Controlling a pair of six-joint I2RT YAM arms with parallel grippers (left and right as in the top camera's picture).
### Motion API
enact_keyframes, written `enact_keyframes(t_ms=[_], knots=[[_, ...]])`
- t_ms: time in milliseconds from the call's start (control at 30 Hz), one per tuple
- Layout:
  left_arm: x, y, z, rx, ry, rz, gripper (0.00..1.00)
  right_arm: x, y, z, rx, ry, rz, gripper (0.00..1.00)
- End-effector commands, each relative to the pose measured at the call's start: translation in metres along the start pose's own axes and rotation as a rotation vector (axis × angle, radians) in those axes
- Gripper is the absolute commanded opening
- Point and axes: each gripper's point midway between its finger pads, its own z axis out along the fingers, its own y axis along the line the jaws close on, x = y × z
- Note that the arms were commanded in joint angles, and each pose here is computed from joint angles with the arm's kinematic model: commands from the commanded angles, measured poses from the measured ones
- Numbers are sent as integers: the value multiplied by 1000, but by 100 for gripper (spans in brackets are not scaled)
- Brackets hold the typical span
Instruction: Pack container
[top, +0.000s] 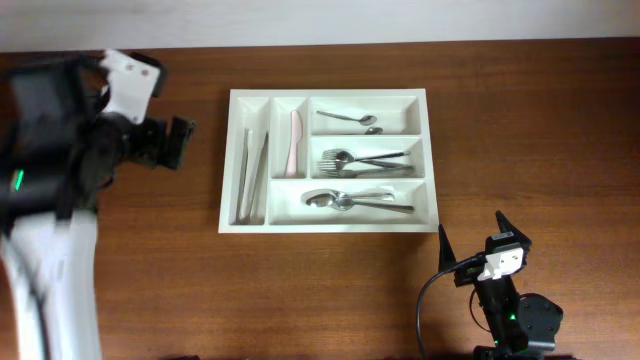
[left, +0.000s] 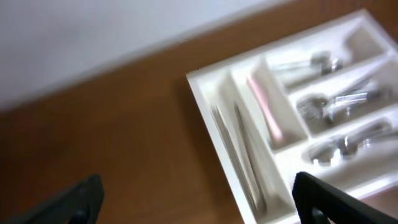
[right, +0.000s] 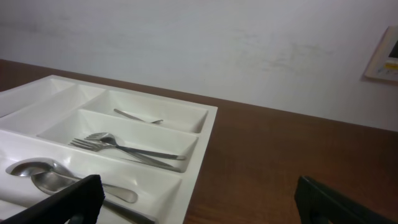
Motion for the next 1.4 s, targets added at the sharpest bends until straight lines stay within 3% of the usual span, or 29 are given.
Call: enact_keyframes(t_ms=[0,300,600,1367], knots=[[1,-4,-39,-85,-110,-101,99,1,4,0,-17,-2,0,99],[68,-38,-57,-165,-382,-123,99,1,4,0,-17,-2,0,99],[129,-62,-49,-182,-543,-174,99,1,4,0,-17,-1,0,99],[191,-70,13,-202,-645,-139,99,1,4,0,-17,-2,0,99]])
